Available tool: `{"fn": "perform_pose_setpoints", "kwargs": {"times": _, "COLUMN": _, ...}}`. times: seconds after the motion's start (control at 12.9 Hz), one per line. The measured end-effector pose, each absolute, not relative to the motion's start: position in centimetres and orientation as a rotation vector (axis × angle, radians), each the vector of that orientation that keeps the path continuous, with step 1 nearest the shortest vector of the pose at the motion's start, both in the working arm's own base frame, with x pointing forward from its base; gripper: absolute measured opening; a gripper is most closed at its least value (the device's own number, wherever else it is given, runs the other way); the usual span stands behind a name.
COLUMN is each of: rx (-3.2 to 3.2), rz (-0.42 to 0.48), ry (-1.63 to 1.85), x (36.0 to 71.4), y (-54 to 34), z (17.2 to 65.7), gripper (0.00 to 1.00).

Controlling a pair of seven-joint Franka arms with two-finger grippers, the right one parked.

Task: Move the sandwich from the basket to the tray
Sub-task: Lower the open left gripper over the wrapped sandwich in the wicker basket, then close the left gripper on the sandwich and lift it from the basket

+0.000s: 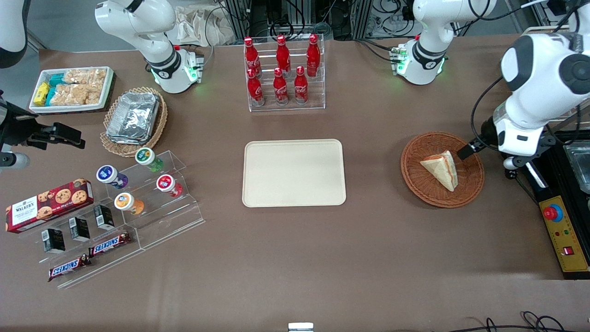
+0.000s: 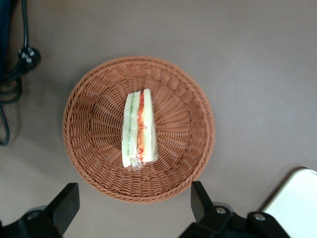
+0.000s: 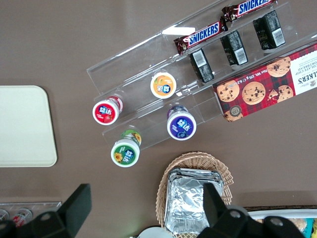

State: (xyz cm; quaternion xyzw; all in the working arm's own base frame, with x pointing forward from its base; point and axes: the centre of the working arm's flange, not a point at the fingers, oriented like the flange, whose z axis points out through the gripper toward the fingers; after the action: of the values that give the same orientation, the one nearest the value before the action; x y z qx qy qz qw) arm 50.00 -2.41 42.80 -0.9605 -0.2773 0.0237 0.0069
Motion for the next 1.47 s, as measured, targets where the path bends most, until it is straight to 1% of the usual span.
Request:
{"fn": "perform_pose_setpoints", "kwargs": {"times": 0.16, "rx": -2.989, "rz": 0.083, "ry": -0.909, "x": 49.0, "y": -2.1, "z": 40.1, "gripper": 1.00}}
{"fn": "perform_pose_setpoints", "kwargs": {"times": 0.39, "rx": -2.970, "rz": 0.023, "ry": -1.012, "x": 47.6, "y": -1.8, "z": 35.6, "gripper": 1.00}}
{"fn": "perform_pose_setpoints", "kwargs": {"times": 0.78, "rx": -2.955, "rz": -0.034, "ry": -1.106, "x": 46.4, "y": 0.2, "z": 30.1, "gripper": 1.00}}
{"fn": "perform_pose_setpoints", "kwargs": {"times": 1.01, "rx": -2.957, "rz": -0.046, "ry": -1.115, "x": 45.9, "y": 0.2, "z": 27.9, "gripper": 1.00}}
{"fn": "perform_pose_setpoints", "kwargs": {"times": 1.47, "rx": -2.962, "rz": -0.064, "ry": -1.125, "x": 44.8, "y": 0.2, "z": 25.1, "gripper": 1.00}}
